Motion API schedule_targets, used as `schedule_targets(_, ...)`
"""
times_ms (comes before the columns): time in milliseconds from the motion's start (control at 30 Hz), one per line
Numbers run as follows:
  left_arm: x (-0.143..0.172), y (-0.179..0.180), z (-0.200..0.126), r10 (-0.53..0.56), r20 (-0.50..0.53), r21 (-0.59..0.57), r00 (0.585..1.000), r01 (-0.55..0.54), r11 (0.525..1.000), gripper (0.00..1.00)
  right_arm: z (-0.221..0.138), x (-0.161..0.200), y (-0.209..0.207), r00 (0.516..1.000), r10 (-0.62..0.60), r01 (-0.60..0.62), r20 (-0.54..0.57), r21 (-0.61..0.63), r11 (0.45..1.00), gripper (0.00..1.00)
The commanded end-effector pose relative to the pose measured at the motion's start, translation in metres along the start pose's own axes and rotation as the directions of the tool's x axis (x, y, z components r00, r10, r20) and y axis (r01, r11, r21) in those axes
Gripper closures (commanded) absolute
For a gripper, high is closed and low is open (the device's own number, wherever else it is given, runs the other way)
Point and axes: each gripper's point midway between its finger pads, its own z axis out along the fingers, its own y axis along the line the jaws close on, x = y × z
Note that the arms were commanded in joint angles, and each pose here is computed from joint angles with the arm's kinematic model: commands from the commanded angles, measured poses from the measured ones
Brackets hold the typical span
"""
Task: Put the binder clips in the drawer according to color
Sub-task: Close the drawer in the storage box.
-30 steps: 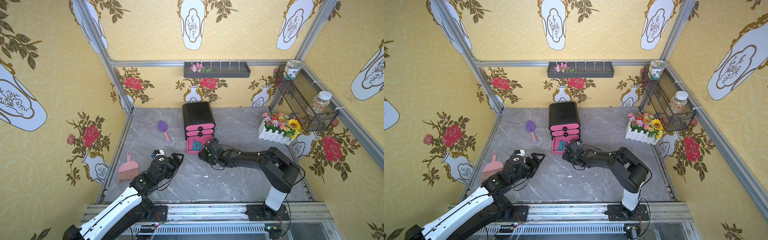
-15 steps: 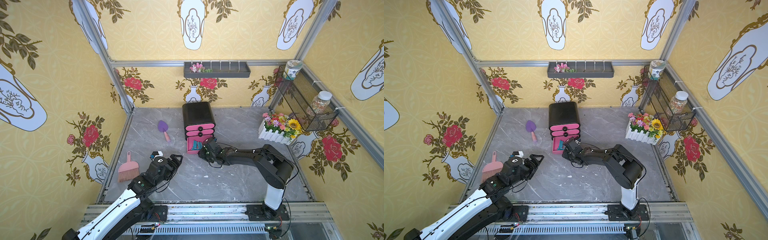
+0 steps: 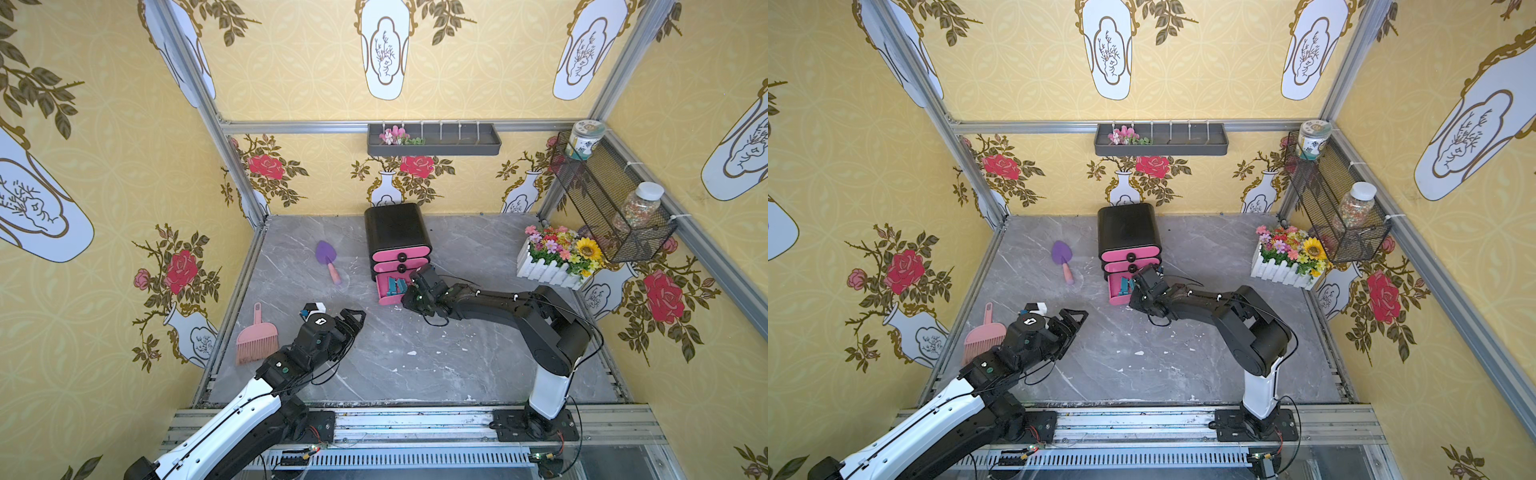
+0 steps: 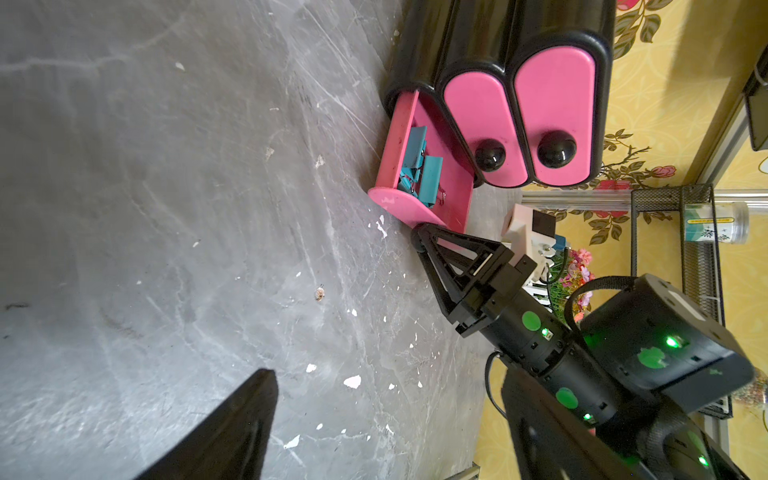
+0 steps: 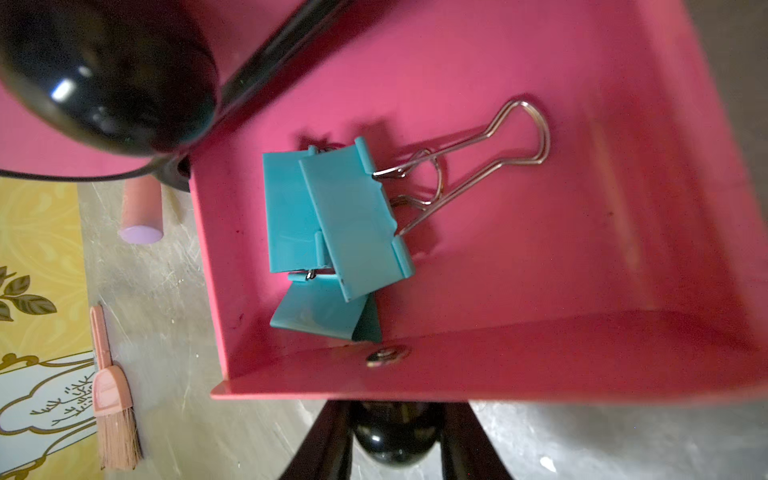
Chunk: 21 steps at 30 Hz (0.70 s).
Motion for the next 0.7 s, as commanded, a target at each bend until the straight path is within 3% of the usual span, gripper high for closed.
schedule_targets(0,0.000,0.004,0.001,-0.003,0.003,-0.011,1.000,0.003,1.000,0.10,0.001,-0.014,0.008,0.999,-0.041,0.042,0.022,-0.036,0.998,0.73)
schedule_targets(300,-0.001,0.004,0.000,-0.004,0.006,-0.018,1.000,0.004,1.000,0.10,0.012,-0.033,0.010,0.999,-0.017,0.020,0.042,-0.074,0.997,0.72)
schedule_targets(667,0.000,0.004,0.001,0.003,-0.002,-0.031,1.000,-0.003,1.000,0.10,0.016,-0.071,0.019,0.984,0.104,-0.079,0.147,-0.167,0.983,0.67)
